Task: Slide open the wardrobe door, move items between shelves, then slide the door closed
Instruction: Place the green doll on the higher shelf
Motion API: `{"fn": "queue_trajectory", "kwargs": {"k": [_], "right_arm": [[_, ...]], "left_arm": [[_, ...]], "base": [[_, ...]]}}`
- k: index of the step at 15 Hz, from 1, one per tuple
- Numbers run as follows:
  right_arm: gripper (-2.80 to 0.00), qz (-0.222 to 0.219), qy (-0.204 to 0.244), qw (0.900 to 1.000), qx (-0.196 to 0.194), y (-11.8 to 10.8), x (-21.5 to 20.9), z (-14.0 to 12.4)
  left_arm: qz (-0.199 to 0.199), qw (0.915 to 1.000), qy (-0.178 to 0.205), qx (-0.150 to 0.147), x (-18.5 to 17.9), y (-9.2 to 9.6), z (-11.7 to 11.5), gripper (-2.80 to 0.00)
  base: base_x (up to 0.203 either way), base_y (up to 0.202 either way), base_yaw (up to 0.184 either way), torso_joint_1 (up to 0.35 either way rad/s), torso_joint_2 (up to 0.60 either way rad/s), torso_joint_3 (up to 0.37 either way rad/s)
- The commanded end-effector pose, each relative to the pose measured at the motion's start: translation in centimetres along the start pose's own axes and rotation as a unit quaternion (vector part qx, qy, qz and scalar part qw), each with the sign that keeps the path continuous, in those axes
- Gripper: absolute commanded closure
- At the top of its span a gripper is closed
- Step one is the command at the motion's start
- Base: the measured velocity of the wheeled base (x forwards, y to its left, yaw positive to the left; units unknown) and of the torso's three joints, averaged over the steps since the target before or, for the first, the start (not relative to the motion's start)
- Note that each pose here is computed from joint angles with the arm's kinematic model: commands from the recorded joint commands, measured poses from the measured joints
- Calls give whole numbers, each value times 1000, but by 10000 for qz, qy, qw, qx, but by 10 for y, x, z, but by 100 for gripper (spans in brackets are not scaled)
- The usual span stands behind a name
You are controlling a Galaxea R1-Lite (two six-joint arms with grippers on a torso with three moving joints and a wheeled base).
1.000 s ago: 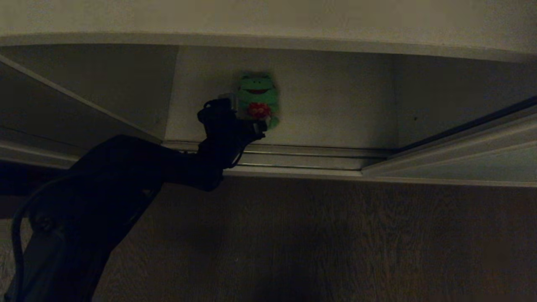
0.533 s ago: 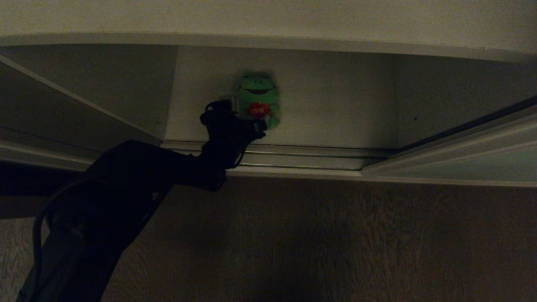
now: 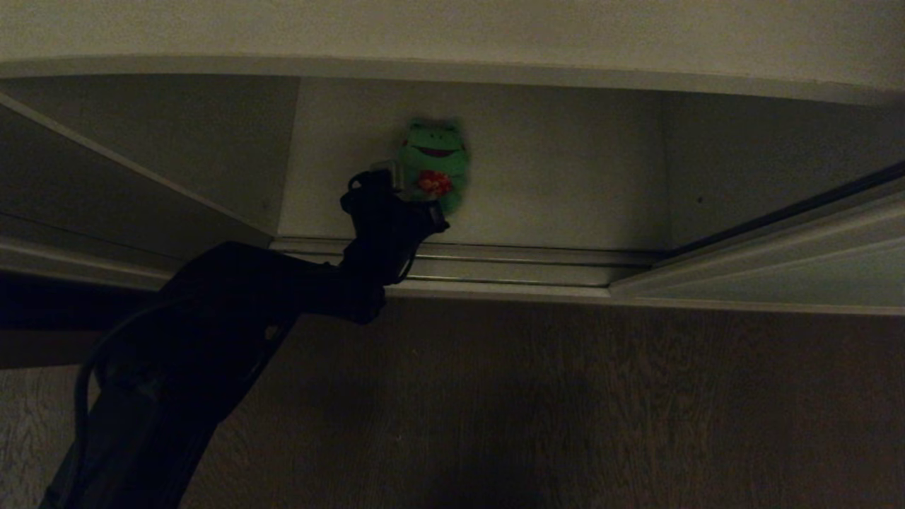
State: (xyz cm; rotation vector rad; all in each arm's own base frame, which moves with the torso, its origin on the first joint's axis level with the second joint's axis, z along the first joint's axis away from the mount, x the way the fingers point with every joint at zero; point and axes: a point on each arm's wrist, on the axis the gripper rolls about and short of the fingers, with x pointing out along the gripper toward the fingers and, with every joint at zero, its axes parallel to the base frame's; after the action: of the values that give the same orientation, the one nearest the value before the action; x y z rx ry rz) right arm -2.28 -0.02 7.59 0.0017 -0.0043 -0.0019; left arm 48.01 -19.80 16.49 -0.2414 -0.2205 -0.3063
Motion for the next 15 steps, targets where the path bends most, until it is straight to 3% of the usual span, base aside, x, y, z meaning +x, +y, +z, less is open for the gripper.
{"fn": "queue_trajectory", "kwargs": {"k": [1, 4, 7, 10, 15], "right_arm": [[0, 2, -9, 10000, -1, 0, 0, 0], [0, 2, -10, 10000, -1, 0, 0, 0], [0, 2, -17, 10000, -1, 0, 0, 0], [0, 2, -9, 10000, -1, 0, 0, 0], [0, 2, -16, 10000, -1, 0, 0, 0]], "left_arm": [[28, 9999, -144, -32, -2, -2, 14, 0], [51, 9994, -323, -69, -18, -9, 59, 0], [60, 9997, -217, -52, -48, -15, 101, 0], [26, 10000, 21, -45, -94, -23, 141, 0], [79, 9965, 830, 61, -192, -26, 188, 0]], "base": [[0, 0, 0, 0, 0, 0], [0, 0, 0, 0, 0, 0], [0, 0, 0, 0, 0, 0], [0, 0, 0, 0, 0, 0], [0, 0, 0, 0, 0, 0]]}}
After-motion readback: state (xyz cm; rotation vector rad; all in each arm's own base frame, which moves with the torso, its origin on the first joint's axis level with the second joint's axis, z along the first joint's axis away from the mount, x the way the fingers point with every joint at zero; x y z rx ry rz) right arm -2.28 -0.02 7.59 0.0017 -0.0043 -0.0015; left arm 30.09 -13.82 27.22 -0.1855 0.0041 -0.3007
